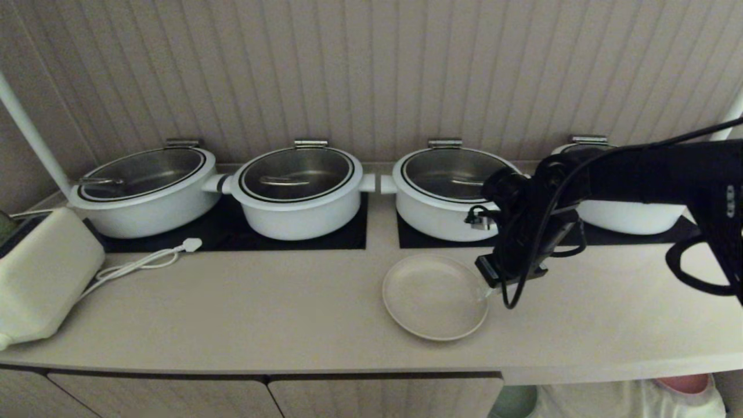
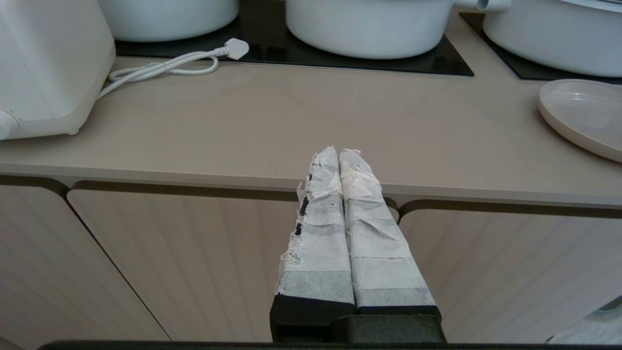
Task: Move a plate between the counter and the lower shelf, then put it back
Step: Pick up the plate
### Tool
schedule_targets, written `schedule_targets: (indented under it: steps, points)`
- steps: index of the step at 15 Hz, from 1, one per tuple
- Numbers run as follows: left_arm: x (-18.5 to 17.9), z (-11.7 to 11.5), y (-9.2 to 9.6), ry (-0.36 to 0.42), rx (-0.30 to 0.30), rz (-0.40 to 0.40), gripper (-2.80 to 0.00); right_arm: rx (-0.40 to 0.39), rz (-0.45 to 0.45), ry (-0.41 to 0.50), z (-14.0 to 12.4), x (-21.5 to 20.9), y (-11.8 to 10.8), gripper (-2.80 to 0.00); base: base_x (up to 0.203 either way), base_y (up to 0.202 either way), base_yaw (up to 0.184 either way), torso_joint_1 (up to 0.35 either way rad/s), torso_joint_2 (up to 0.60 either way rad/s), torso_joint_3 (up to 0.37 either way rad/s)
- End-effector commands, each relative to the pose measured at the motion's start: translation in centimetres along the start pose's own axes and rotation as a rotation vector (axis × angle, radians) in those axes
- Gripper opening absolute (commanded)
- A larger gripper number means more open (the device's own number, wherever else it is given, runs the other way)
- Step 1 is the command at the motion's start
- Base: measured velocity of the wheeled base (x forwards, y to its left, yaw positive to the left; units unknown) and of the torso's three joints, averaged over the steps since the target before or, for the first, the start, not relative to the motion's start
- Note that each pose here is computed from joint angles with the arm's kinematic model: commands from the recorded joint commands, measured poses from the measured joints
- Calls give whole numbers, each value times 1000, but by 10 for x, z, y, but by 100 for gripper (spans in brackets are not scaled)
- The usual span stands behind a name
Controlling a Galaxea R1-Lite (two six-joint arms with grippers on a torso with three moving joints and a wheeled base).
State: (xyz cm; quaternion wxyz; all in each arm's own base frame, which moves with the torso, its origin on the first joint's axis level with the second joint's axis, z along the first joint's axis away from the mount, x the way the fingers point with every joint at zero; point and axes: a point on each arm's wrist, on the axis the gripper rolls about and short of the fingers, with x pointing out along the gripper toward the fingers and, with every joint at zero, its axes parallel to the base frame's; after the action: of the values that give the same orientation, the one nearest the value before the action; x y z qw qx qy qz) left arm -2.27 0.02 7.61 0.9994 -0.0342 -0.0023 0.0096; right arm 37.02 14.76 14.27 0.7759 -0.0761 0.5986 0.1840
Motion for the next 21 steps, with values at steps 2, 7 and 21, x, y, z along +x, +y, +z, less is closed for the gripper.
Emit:
schedule_targets:
  steps: [2,7,21]
  points:
    - [0,0,0,-1,-1,1,-280,-1,0,-1,0,-1,0,0,0,0,0,0,0,0]
    - [0,0,0,-1,-1,1,-280,-8,-2,6,5,10,-1,0,0,0,0,0,0,0]
    - [0,0,0,-1,-1,1,-280,2,-76,18,20,37,-4,0,0,0,0,0,0,0]
